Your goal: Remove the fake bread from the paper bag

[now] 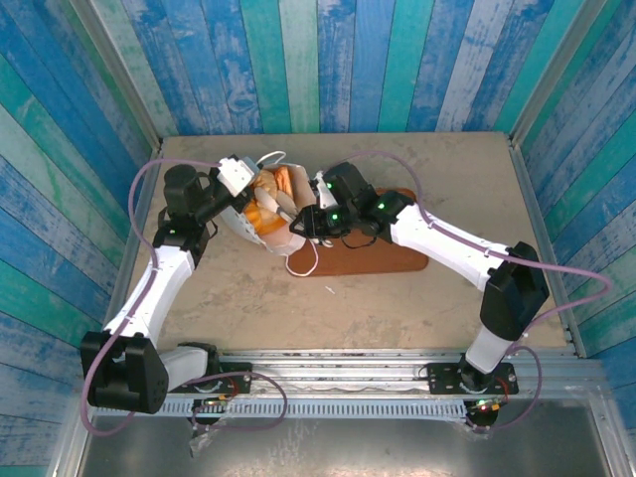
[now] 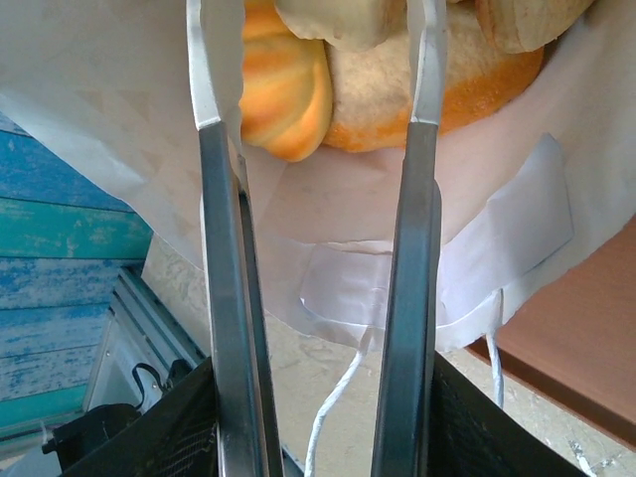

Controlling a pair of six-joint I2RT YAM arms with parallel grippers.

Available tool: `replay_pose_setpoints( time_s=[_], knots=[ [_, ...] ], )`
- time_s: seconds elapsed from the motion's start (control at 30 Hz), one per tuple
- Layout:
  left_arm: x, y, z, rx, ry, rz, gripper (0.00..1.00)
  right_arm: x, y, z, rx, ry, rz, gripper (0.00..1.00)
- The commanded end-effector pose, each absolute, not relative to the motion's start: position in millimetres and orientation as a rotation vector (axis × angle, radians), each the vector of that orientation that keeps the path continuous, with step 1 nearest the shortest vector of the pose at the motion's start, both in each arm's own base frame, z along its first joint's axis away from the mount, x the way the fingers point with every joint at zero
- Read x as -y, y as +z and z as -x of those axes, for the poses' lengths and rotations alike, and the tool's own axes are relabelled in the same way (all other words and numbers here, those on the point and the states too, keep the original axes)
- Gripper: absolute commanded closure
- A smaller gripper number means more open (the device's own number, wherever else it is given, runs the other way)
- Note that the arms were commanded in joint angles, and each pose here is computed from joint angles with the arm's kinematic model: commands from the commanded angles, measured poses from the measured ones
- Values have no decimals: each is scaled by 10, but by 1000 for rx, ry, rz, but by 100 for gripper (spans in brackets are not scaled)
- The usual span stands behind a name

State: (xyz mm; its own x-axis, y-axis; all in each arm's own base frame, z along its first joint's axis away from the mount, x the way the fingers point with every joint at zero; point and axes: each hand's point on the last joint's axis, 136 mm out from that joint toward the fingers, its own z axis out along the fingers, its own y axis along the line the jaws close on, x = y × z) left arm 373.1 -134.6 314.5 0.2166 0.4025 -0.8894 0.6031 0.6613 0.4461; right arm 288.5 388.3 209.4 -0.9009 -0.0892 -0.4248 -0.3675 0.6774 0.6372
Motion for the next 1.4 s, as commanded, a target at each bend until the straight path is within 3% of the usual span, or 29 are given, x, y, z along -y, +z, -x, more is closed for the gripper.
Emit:
replay_pose_setpoints(
  time_s=[0.0,0.23,0.6,1.37],
  knots=[
    [1377,3212,-3702,-1375,-174,-924,100,-3934,2172,-2961,-2508,1076,363,51],
    [1384,3202,-3698,-1377,-185,-920,100,-3936,2119,-2998,-2523,1016,373,53],
    [1356,3227,-3689,-1379,-185,-885,100,-3865,2244,-2915,-2492,1014,391,74],
    [1245,3322,-3855,-1388,-99,-831,100,-3024,2872,-2055,-2366,1186,451,77]
  ],
)
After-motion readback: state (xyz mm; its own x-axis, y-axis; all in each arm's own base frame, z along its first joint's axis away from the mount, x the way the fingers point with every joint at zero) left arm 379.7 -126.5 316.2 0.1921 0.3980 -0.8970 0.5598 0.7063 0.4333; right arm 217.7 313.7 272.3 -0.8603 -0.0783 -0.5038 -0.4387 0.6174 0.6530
